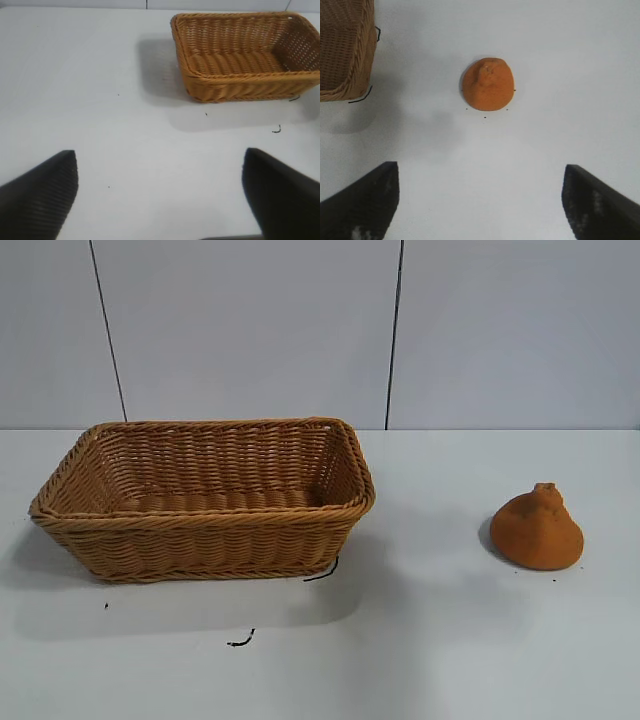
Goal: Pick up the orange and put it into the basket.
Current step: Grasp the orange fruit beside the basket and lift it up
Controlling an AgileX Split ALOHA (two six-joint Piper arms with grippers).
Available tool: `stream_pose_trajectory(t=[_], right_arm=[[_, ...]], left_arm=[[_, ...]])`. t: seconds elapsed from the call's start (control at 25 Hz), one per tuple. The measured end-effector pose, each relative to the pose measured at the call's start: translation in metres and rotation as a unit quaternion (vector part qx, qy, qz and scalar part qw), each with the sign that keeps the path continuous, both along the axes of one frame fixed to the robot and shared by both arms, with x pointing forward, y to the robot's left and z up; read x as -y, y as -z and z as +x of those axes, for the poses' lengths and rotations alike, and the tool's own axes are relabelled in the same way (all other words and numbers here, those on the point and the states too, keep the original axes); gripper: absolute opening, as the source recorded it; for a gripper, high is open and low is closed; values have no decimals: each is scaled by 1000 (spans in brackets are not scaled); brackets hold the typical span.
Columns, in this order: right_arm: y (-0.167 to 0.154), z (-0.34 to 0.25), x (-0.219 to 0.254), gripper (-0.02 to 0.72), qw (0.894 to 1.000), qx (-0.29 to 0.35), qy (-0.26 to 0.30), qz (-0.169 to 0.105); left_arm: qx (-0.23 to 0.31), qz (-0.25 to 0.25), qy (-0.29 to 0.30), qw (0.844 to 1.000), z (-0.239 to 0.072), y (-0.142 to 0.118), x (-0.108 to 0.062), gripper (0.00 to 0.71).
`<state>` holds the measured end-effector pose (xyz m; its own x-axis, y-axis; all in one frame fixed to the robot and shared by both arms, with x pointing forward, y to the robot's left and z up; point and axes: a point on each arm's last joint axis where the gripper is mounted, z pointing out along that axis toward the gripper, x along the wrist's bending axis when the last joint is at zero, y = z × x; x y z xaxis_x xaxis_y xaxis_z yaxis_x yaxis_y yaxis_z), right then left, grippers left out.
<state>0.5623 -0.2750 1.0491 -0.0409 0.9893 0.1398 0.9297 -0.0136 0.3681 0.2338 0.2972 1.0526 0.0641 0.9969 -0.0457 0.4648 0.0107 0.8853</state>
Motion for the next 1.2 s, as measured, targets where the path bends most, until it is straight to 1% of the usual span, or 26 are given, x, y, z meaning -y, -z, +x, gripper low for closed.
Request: stream_pose_trajectory(t=[0.2, 0.36, 0.48, 0.56, 0.68, 0.72, 0.76, 0.8, 0.88, 0.96, 1.12, 1.2], right_arm=[[62, 53, -2, 634, 999, -54, 4, -3], [110, 77, -2, 634, 995, -99, 8, -4], [137, 84, -3, 634, 992, -127, 13, -4], [150, 86, -3, 634, 991, -136, 14, -5], [159, 87, -2, 624, 990, -142, 15, -6], [159, 87, -2, 588, 990, -142, 15, -6], [158, 88, -2, 532, 990, -141, 15, -5], [158, 88, -2, 437, 990, -140, 15, -5], [155, 88, -2, 214, 990, -138, 15, -6], [143, 87, -2, 64, 992, -129, 11, -6], [109, 86, -2, 66, 996, -91, 4, -6], [80, 89, -3, 66, 998, -57, 2, -4]], left_arm=[[0, 0, 0, 1000, 0, 0, 0, 639], [0, 0, 0, 1000, 0, 0, 0, 639], [0, 0, 0, 1000, 0, 0, 0, 639], [0, 0, 0, 1000, 0, 0, 0, 639], [0, 0, 0, 1000, 0, 0, 0, 639], [0, 0, 0, 1000, 0, 0, 0, 639], [0, 0, 0, 1000, 0, 0, 0, 639], [0, 0, 0, 1000, 0, 0, 0, 639], [0, 0, 0, 1000, 0, 0, 0, 639], [0, 0, 0, 1000, 0, 0, 0, 639], [0, 0, 0, 1000, 0, 0, 0, 639], [0, 0, 0, 1000, 0, 0, 0, 639]])
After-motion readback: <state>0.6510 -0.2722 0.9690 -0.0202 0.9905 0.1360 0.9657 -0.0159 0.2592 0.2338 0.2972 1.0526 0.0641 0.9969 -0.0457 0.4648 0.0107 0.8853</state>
